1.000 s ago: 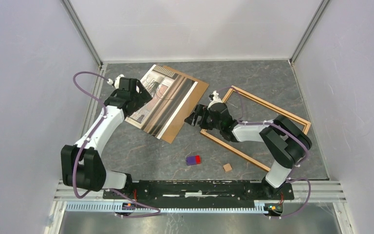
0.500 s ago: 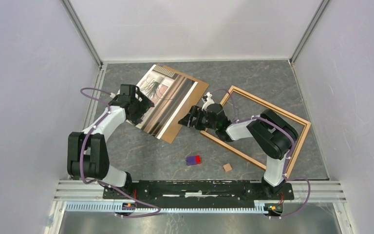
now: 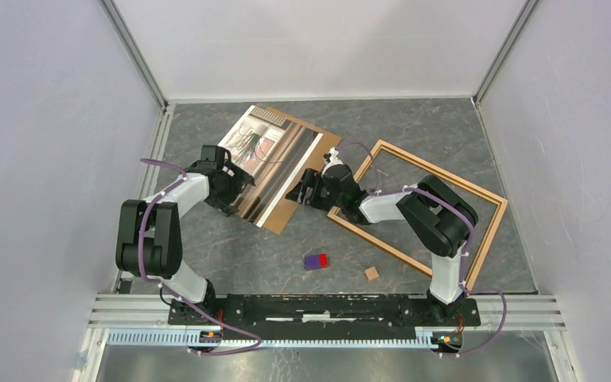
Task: Put the photo into the frame
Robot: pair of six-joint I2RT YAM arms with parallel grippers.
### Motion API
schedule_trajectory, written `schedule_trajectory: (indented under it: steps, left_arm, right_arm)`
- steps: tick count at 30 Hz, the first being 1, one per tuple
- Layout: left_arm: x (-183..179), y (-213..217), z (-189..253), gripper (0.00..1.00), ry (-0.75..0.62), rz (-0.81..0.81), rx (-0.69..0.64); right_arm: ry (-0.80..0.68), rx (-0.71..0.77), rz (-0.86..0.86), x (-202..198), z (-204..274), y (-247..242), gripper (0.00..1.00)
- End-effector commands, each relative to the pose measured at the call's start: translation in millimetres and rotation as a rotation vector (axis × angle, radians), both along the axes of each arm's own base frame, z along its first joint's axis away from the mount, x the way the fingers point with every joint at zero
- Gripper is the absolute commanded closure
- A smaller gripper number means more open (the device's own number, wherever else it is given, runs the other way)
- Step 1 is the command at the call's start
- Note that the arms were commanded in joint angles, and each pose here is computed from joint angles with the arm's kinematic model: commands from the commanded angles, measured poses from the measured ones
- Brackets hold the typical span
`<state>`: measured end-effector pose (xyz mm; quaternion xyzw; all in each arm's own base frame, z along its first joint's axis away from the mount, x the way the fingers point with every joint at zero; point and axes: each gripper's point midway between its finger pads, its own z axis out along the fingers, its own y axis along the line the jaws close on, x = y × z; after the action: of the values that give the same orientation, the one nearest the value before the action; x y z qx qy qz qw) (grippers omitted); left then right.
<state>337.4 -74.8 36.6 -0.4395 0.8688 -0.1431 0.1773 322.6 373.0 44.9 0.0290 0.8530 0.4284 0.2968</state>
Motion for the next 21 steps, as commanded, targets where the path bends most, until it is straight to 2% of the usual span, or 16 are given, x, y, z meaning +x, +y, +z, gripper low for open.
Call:
schedule_trajectory:
  steps: [1, 6, 10, 17, 21]
  left_arm:
    - [-4.7, 2.1, -9.3, 0.00, 0.044, 0.048, -0.008]
    - [-6.9, -0.2, -13.9, 0.00, 0.060, 0.044, -0.020]
    - [-8.3, -2.2, -15.8, 0.00, 0.067, 0.036, -0.025]
    - [-9.0, -10.0, -15.2, 0.00, 0.064, 0.019, -0.048]
    - [-7.4, -13.3, -11.7, 0.00, 0.051, 0.003, -0.055]
  right_arm:
    - [0.073, -0.173, -0.123, 6.9, -27.1, -15.1, 0.13]
    - [0.119, -0.098, -0.088, 4.0, -24.1, 2.9, 0.14]
    - [0.112, 0.037, -0.068, 0.3, -0.6, 15.6, 0.15]
    - [0.045, 0.269, -0.036, -5.3, 55.0, 27.2, 0.27]
    - [0.031, 0.305, -0.043, -9.0, 63.3, 24.0, 0.31]
